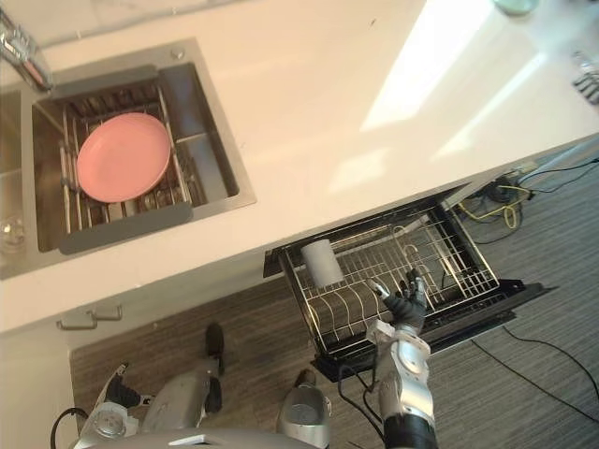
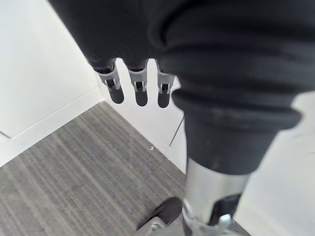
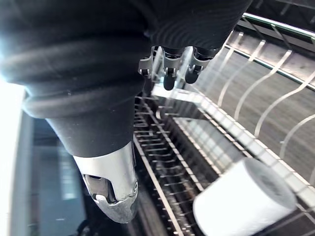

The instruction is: Walk over to the sink, pick up the cup, carry it to the dishwasher, place the cup inside the dishwasher, then close the dishwasher door

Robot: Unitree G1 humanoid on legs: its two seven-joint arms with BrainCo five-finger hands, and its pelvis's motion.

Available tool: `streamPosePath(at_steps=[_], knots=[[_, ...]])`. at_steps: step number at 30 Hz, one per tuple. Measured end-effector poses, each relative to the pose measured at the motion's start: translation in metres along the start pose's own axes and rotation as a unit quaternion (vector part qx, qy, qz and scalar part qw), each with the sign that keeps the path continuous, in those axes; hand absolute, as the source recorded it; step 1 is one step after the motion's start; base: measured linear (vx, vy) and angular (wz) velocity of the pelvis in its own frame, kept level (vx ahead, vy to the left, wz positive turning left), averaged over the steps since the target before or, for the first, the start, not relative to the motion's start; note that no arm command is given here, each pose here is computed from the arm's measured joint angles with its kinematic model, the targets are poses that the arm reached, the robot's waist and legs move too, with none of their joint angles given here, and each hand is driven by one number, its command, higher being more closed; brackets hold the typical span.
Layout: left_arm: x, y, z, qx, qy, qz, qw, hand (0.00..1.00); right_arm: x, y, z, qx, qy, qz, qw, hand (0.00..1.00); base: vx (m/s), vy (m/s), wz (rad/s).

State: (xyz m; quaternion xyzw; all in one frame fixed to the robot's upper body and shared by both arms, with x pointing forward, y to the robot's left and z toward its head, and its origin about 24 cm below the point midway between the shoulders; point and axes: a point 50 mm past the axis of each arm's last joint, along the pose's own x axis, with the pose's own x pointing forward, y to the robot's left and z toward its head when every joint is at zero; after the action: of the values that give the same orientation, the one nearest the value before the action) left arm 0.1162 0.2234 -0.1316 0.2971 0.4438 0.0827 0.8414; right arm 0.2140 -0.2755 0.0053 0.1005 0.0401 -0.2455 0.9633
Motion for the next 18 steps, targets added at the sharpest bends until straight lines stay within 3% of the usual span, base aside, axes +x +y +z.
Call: streamPosePath(at_steps=[7,11,18], knots=[[-0.009,-0.012,-0.024,-0.01,0.051,-0.017,0.999,0.0,-0.014,0.02,0.039,0.057,-0.125,0.082,0.987,0.0,-0.04,-0.042,-0.03],[-0.012,-0.017,-0.037,-0.006,0.079,-0.031,0.996,0.0,-0.021,0.001,0.057,0.058,-0.173,0.031,0.983,0.0,0.01,0.073,0.68],[-0.022,-0.026,-0.061,0.014,0.128,-0.07,0.989,0.0,-0.012,0.01,0.07,0.082,-0.193,0.04,0.977,0.0,-0.04,0.055,0.03]])
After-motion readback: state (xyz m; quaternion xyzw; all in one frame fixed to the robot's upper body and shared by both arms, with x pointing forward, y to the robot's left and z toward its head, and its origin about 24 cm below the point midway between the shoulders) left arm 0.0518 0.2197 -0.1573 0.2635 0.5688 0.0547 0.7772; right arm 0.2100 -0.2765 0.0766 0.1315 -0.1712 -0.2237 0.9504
